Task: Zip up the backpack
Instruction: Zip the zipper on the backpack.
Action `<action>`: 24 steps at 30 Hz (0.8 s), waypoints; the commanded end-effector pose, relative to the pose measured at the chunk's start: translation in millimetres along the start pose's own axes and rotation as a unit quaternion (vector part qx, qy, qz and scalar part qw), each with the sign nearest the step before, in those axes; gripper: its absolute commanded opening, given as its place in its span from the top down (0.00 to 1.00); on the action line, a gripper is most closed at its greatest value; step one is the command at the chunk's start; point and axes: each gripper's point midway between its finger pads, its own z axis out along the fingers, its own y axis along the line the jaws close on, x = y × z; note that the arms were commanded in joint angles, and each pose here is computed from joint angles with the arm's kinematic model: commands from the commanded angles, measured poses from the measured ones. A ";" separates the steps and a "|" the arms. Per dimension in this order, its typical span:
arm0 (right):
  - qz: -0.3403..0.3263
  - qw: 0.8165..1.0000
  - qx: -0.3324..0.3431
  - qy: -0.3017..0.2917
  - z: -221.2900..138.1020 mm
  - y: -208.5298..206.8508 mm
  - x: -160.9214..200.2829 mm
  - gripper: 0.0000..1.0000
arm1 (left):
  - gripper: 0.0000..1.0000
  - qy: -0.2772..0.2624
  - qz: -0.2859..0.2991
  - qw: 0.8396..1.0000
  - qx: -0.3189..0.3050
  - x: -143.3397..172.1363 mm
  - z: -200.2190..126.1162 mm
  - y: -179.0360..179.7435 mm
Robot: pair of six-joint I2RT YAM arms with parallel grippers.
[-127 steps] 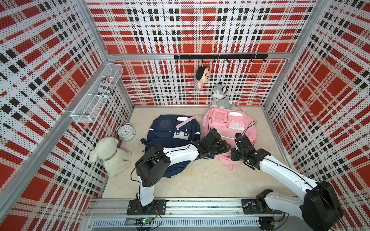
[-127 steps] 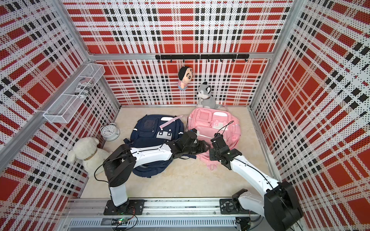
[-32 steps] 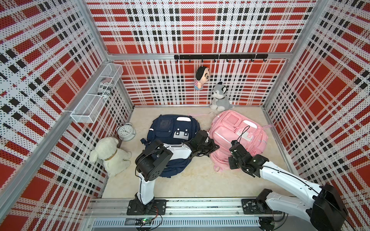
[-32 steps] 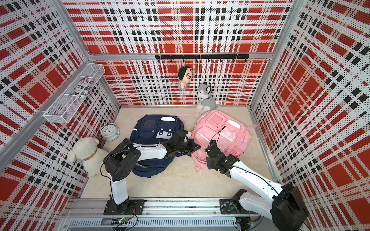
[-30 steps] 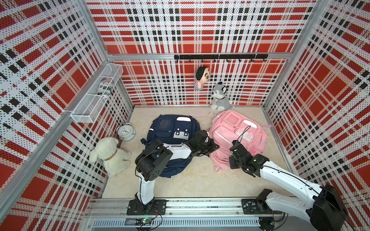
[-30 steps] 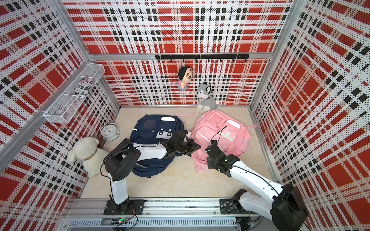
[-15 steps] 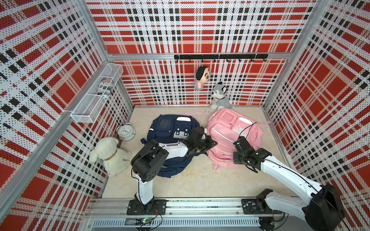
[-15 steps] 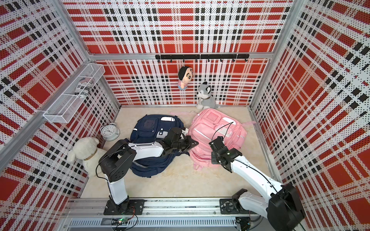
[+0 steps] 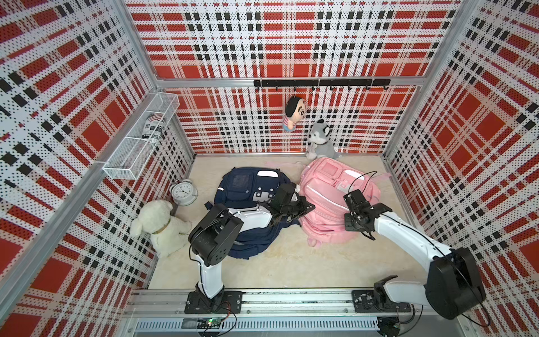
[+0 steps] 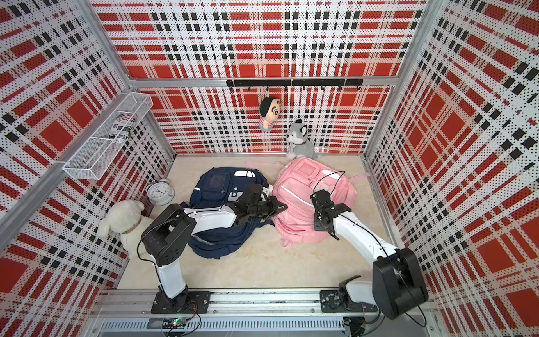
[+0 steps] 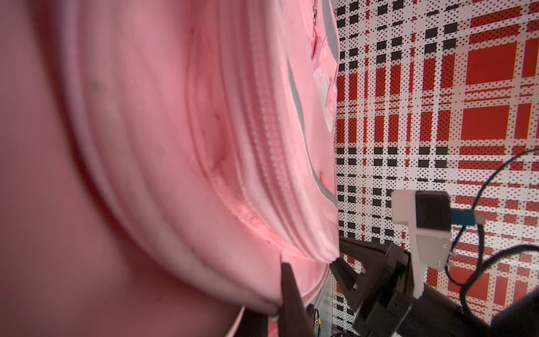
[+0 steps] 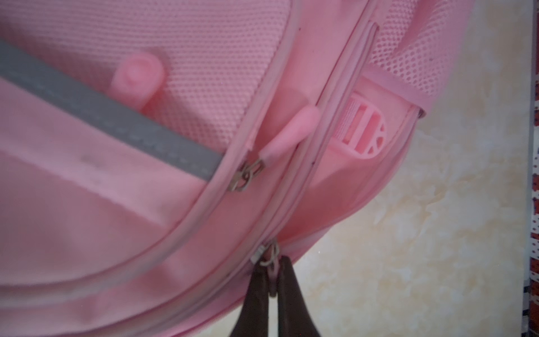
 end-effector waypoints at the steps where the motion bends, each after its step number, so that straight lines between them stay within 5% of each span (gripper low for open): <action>1: -0.005 0.999 0.039 -0.022 2.7 -19.7 -28.8 1.00 | 1.00 0.007 0.026 0.999 0.021 -1.3 -9.9 -13.6; 24: -0.003 0.991 0.052 -0.122 23.6 -76.7 -121.9 1.00 | 1.00 0.021 0.028 0.999 0.021 13.9 1.1 -17.7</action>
